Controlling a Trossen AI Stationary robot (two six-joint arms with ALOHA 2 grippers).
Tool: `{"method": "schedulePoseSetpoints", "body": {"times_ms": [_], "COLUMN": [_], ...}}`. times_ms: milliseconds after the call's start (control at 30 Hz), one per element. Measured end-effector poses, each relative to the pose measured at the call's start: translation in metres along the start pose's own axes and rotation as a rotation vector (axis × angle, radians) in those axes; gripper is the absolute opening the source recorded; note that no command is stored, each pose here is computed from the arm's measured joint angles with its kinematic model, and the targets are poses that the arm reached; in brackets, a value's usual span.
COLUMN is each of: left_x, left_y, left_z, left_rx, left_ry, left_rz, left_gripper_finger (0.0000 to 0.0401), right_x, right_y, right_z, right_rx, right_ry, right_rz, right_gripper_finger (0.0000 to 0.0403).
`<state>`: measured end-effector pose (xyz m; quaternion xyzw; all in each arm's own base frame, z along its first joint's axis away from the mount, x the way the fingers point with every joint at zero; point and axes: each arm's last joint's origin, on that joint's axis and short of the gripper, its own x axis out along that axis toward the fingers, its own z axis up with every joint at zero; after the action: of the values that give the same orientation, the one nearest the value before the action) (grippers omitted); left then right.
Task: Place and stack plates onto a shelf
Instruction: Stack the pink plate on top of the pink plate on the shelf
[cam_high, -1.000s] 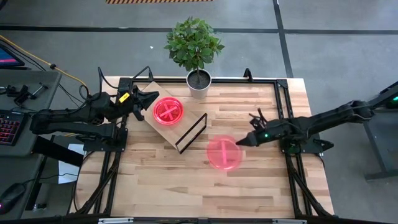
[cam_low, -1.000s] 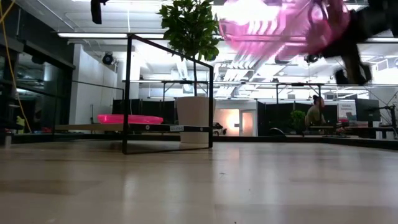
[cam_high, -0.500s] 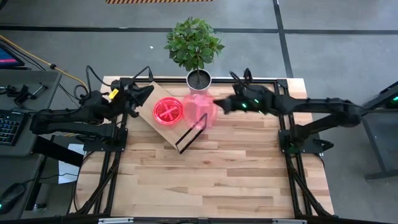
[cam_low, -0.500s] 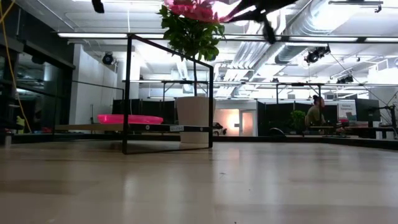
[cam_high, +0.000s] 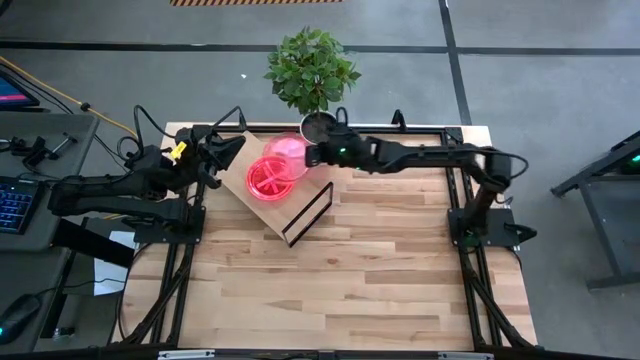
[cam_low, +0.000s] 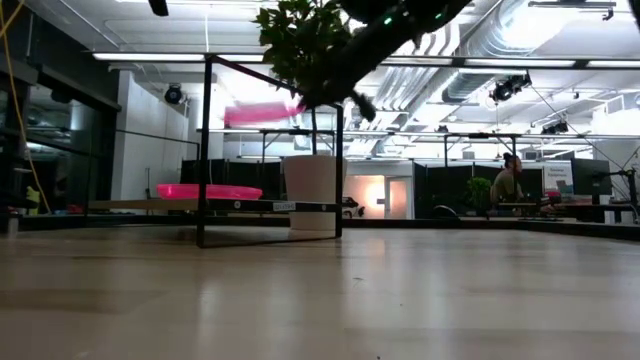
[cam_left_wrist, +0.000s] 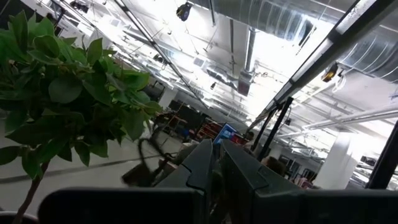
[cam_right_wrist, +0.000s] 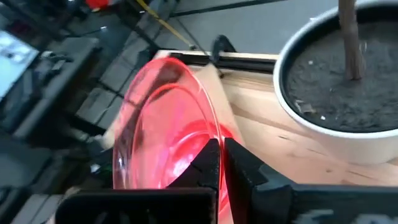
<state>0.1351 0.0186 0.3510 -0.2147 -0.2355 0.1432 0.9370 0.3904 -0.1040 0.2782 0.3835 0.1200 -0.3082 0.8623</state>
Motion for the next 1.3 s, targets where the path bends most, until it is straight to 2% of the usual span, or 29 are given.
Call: {"method": "schedulePoseSetpoints", "body": {"times_ms": [267,533,767,933,1100,1200,1300], "left_x": [0.000,0.000,0.000,0.000,0.000,0.000,0.000], "left_y": [0.000,0.000,0.000,0.000,0.000,0.000,0.000], "left_z": [0.000,0.000,0.000,0.000,0.000,0.000,0.000], "left_rx": [0.000,0.000,0.000,0.000,0.000,0.000,0.000], "left_ry": [0.000,0.001,0.001,0.001,0.002,0.002,0.002], "left_rz": [0.000,0.000,0.000,0.000,0.001,0.001,0.001], "left_gripper_finger": [0.0024,0.0024,0.0024,0.0024,0.0024,0.0024,0.0024], "right_x": [0.046,0.069,0.085,0.091,0.092,0.093,0.094], "right_y": [-0.007,-0.019,-0.025,-0.024,-0.020,-0.015,-0.014], "right_z": [-0.019,-0.038,-0.059,-0.071,-0.071,-0.066,-0.063], "right_rx": [0.040,0.082,0.151,0.208,0.206,0.213,0.209], "right_ry": [-0.022,0.025,0.130,0.136,0.121,0.112,0.114], "right_rz": [-0.115,-0.158,-0.121,-0.113,-0.070,0.006,0.035], "right_gripper_finger": [0.0000,0.0000,0.0000,0.0000,0.0002,0.0021,0.0060]}}
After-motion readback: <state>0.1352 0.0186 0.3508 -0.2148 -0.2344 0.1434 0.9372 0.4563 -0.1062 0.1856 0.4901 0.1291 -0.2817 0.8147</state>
